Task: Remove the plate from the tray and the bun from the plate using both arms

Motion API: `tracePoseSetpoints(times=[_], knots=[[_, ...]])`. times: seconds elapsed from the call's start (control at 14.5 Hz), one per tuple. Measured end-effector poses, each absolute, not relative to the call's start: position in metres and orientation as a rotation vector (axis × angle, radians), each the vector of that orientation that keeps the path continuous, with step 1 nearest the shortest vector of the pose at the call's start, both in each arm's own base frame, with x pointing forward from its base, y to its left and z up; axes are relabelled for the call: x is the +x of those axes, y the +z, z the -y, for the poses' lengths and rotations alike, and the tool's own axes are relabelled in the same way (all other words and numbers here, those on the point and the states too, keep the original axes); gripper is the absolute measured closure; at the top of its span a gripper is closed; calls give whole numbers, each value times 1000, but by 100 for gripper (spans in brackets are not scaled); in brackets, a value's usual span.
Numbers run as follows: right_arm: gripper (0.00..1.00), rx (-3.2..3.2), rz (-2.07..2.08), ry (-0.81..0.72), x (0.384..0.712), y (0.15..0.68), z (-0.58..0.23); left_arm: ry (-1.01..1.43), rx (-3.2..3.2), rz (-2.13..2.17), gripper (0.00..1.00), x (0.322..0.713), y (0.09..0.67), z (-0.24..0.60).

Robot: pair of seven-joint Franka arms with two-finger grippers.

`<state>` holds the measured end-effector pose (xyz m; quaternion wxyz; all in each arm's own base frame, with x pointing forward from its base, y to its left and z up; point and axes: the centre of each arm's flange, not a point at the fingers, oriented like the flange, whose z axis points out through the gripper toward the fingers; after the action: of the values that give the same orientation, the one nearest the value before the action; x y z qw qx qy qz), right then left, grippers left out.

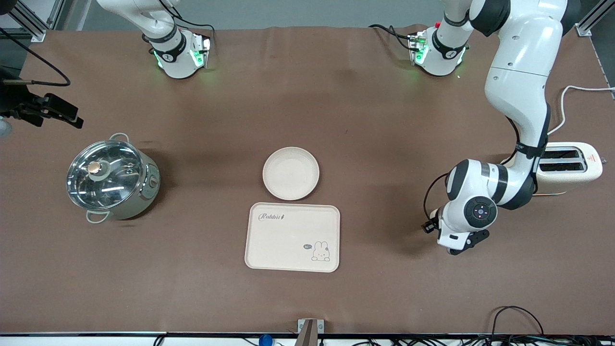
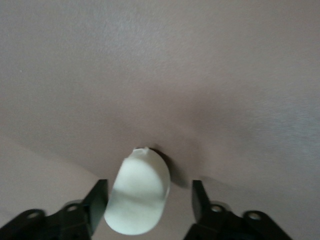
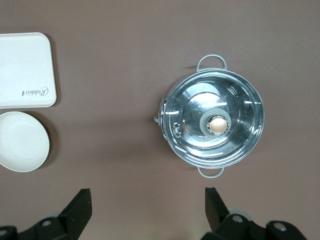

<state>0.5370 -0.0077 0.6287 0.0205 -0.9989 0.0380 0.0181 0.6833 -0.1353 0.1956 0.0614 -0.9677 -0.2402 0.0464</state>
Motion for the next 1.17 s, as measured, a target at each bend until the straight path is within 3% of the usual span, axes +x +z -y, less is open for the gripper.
tracePoseSetpoints(times=[0.14,0.34,0.62,0.89,1.17], knots=[[0,-3099,-112,48,537,631,6,102,-2943,739,0,689,213,140],[0,-3099,-114,41,537,633,7,47,-2955,761,0,693,275,141],[0,-3100,-117,47,539,631,8,-46,-2964,722,0,677,407,136],[0,-3101,-127,57,541,627,11,-134,-3003,490,0,635,533,126],[0,-3101,-136,55,541,628,14,-133,-3050,217,0,589,611,102]])
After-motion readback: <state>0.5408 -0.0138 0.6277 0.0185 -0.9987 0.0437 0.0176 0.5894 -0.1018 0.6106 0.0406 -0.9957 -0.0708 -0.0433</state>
